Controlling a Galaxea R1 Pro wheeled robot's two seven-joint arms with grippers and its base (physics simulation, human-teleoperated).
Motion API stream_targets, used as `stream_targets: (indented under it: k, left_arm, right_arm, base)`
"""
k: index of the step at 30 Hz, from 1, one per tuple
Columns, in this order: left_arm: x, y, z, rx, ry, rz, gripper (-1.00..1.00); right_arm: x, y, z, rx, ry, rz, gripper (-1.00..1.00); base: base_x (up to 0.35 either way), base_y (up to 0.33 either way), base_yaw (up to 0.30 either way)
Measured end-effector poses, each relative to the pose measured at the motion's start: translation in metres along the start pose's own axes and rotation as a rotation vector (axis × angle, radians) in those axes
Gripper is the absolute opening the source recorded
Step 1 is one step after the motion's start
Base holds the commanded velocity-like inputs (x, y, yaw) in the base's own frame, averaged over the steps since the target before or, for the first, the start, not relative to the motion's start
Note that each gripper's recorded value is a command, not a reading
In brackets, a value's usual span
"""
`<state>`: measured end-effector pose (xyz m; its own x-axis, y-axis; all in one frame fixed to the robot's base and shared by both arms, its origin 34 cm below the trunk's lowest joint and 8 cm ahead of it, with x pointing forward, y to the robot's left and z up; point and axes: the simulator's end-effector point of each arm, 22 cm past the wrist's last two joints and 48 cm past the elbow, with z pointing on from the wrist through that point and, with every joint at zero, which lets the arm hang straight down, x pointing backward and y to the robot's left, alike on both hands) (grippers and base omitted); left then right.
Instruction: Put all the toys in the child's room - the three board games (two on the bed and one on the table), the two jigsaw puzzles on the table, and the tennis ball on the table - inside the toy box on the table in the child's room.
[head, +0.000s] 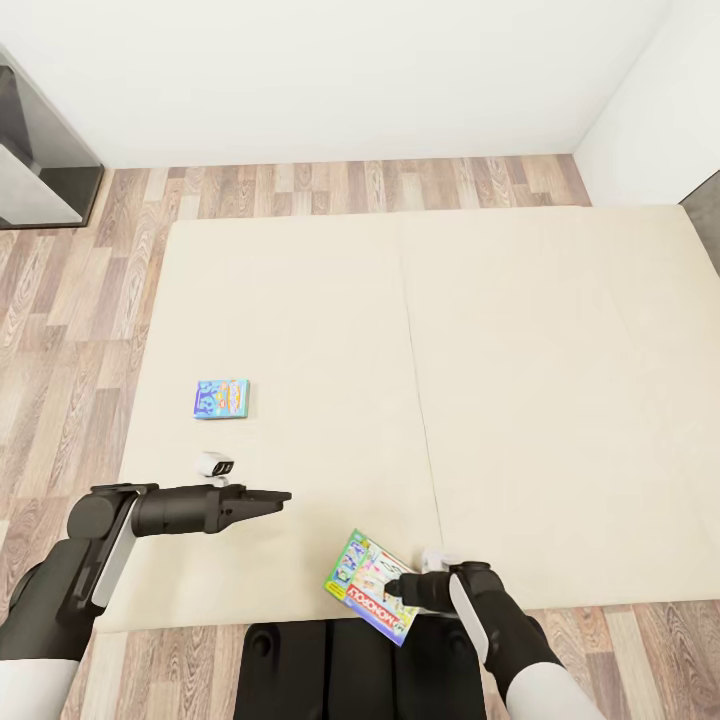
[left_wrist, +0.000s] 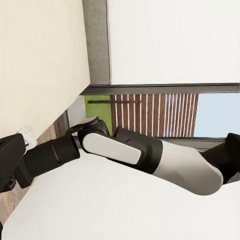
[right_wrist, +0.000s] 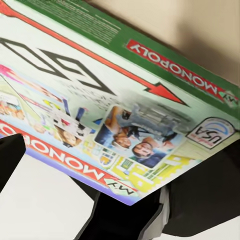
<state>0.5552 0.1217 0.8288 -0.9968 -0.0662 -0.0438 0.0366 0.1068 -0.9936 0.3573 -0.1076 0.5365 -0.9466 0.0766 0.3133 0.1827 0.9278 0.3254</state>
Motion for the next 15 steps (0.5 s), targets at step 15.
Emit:
stream_targets:
  k: [15]
  left_arm:
    - [0.000,0.000,0.000,0.000,0.000,0.000,1.00]
  right_arm:
    - [-0.015,0.022,-0.002,-0.038,-0.015,0.002,1.00]
  base:
    - [0.000,0.000,0.000]
